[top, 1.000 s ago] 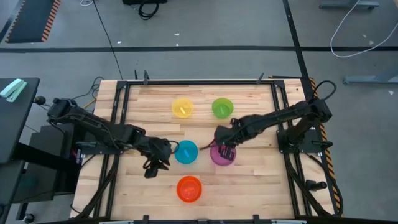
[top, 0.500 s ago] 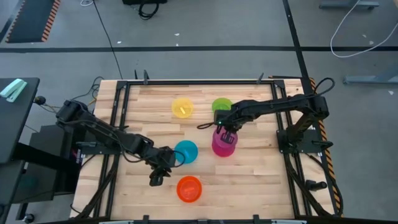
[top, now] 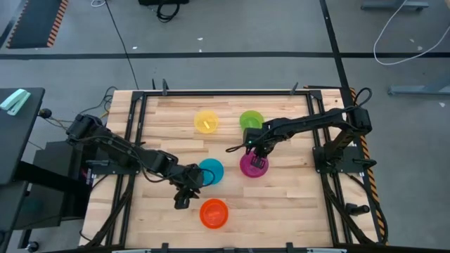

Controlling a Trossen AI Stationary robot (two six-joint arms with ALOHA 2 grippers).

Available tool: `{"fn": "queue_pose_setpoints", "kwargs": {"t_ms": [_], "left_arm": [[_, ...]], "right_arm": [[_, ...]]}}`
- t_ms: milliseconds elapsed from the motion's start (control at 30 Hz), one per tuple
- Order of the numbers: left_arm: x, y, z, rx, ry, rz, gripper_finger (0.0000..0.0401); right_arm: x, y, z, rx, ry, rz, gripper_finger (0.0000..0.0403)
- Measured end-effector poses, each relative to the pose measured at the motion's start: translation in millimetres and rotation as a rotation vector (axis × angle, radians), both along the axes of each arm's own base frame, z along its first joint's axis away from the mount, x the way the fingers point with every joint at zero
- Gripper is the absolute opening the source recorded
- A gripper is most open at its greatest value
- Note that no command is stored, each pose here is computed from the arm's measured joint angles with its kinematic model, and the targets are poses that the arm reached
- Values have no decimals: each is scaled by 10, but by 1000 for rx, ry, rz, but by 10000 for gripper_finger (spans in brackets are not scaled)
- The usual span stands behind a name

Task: Nest bowls inside each other
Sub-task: Stack the purple bowl on top of the red bowl, then stack the orange bowl on top of the blue bowl

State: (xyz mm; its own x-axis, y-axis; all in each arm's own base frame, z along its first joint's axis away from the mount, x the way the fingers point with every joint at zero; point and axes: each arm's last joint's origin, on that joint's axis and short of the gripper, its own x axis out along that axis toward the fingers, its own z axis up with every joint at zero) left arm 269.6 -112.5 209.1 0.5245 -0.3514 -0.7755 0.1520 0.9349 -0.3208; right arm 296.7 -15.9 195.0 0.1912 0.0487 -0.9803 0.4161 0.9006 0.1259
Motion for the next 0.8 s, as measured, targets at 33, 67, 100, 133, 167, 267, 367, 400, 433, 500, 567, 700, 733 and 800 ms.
{"fn": "queue_pose_setpoints", "kwargs": {"t_ms": [33, 67, 100, 133, 167, 267, 367, 400, 433, 500, 567, 700, 733, 800], "left_arm": [[2, -2, 8, 5, -4, -8, 107], [5, -6, 15, 6, -8, -12, 107], [5, -14, 20, 5, -10, -15, 107], [2, -19, 19, 3, -8, -14, 107], [-3, -27, 11, 1, 1, -9, 107], [4, -65, -48, 1, 28, 2, 107], [26, -106, -140, 7, 60, 3, 107], [35, -113, -181, 13, 76, 2, 107], [41, -116, -215, 19, 88, 2, 107], [58, -119, -259, 24, 100, 4, 107], [65, -105, -274, 27, 107, 9, 107], [98, -116, -247, 8, 66, 10, 108], [108, -122, -229, 0, 63, 7, 108], [147, -155, -185, -14, 50, 7, 108]], "right_arm": [[-4, 0, -8, 1, 1, 0, 8], [-7, 0, -13, 1, 3, 0, 9], [-6, -5, -12, 1, 2, -2, 10], [-5, -12, -12, 1, 0, -4, 12], [-5, -14, -13, 2, 0, -5, 14], [-6, -36, -12, 4, 0, -13, 27], [-5, -69, -12, 22, -5, -30, 47], [-4, -78, -11, 23, -7, -32, 55], [-3, -87, -11, 23, -8, -35, 63], [-4, -99, -11, 23, -9, -39, 79], [0, -109, -10, 23, -14, -42, 95], [1, -112, -9, 20, -15, -43, 120], [2, -112, -9, 20, -15, -43, 125], [1, -111, -9, 19, -15, -39, 131]]}}
